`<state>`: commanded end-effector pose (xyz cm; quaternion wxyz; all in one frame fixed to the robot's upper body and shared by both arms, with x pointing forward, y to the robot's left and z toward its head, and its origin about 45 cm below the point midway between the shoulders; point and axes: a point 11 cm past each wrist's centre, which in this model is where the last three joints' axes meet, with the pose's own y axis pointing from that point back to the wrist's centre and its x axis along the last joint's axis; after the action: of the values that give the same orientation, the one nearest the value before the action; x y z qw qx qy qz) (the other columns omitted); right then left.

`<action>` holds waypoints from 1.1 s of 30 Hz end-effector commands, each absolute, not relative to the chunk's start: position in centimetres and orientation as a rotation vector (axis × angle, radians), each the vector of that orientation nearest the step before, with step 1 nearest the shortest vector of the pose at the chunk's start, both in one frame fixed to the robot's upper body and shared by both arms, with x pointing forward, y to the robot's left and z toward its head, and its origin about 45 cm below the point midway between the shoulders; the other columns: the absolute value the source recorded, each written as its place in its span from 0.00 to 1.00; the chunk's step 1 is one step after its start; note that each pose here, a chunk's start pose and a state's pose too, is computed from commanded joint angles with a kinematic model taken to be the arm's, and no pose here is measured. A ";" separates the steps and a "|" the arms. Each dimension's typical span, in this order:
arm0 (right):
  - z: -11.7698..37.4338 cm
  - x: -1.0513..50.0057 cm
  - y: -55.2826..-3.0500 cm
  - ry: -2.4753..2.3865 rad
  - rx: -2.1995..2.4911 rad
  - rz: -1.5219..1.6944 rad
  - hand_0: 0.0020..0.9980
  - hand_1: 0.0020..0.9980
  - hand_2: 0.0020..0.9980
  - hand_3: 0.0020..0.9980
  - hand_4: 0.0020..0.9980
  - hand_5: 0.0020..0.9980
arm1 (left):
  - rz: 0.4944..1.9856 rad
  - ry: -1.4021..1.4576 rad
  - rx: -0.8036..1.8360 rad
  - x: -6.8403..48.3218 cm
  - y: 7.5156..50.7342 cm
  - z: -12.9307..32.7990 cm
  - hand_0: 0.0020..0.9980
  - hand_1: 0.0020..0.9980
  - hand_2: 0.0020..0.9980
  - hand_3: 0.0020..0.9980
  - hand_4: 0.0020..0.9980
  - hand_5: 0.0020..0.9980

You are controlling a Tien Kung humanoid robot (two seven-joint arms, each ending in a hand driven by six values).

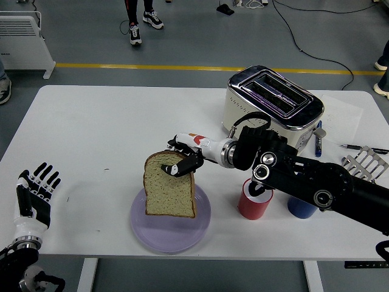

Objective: Push plate across desktop,pick up the break from the machine,place the break in the plate

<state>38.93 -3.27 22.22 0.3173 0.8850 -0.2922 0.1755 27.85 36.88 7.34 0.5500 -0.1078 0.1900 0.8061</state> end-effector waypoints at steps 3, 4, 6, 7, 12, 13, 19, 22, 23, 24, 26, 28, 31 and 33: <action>20.8 38.4 -3.8 -0.739 2.326 0.441 0.31 0.36 0.43 0.49 0.41 0.09 | 1.911 0.449 -0.256 27.8 37.0 7.4 0.79 0.78 0.82 0.74 0.50 1.00; 20.4 38.3 -4.0 -0.729 2.324 0.439 0.31 0.36 0.43 0.49 0.41 0.09 | 1.912 0.449 -0.256 27.8 37.0 7.3 0.79 0.78 0.82 0.74 0.50 1.00; 19.2 37.8 -4.3 -0.711 2.324 0.424 0.31 0.36 0.43 0.49 0.41 0.09 | 1.915 0.449 -0.256 27.8 37.1 7.3 0.79 0.78 0.82 0.74 0.50 1.00; 18.8 37.7 -4.4 -0.706 2.320 0.428 0.43 0.48 0.51 0.53 0.42 0.10 | 1.915 0.450 -0.257 27.7 37.1 7.3 0.79 0.77 0.82 0.74 0.50 1.00; 18.0 37.9 -4.5 -0.760 2.321 0.500 0.43 0.48 0.51 0.53 0.42 0.10 | 1.917 0.459 -0.287 27.9 37.1 7.6 0.79 0.77 0.82 0.74 0.50 1.00; 18.0 38.0 -4.4 -0.779 2.329 0.512 0.50 0.54 0.54 0.55 0.42 0.09 | 1.916 0.461 -0.291 27.9 37.1 7.6 0.79 0.77 0.82 0.74 0.50 1.00; 17.1 37.9 -4.8 -0.781 2.336 0.520 0.54 0.59 0.58 0.58 0.46 0.13 | 1.910 0.481 -0.313 28.0 37.0 7.6 0.79 0.77 0.82 0.74 0.50 1.00; 16.4 38.0 -5.2 -0.760 2.311 0.536 0.54 0.59 0.58 0.58 0.46 0.13 | 1.916 0.491 -0.326 28.0 37.2 7.6 0.79 0.77 0.82 0.74 0.50 1.00; 16.2 38.1 -5.4 -0.758 2.303 0.540 0.54 0.59 0.58 0.58 0.46 0.13 | 1.917 0.491 -0.328 27.9 37.2 7.6 0.79 0.77 0.82 0.74 0.50 1.00; 16.2 38.1 -5.4 -0.758 2.301 0.541 0.54 0.59 0.58 0.58 0.46 0.13 | 1.918 0.491 -0.329 27.9 37.2 7.7 0.79 0.77 0.82 0.74 0.50 1.00; 15.9 38.1 -5.5 -0.753 2.293 0.541 0.69 0.71 0.71 0.74 0.54 0.20 | 1.919 0.492 -0.336 27.9 37.3 7.7 0.79 0.77 0.82 0.74 0.50 1.00; 15.8 38.1 -5.5 -0.750 2.292 0.543 0.69 0.71 0.71 0.74 0.54 0.20 | 1.920 0.490 -0.337 28.0 37.3 7.8 0.79 0.77 0.82 0.74 0.50 1.00; 15.9 38.0 -5.2 -0.752 2.304 0.556 0.69 0.71 0.71 0.74 0.54 0.20 | 1.920 0.490 -0.339 28.0 37.3 7.8 0.79 0.77 0.82 0.74 0.50 1.00; 16.1 38.1 -5.0 -0.754 2.311 0.572 0.81 0.82 0.86 0.88 0.63 0.25 | 1.920 0.491 -0.339 28.0 37.3 7.8 0.79 0.77 0.82 0.74 0.50 1.00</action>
<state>38.06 -4.98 16.11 0.3167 0.8777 -0.2865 0.2173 28.03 37.29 7.78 0.5359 -0.1424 0.2060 0.8063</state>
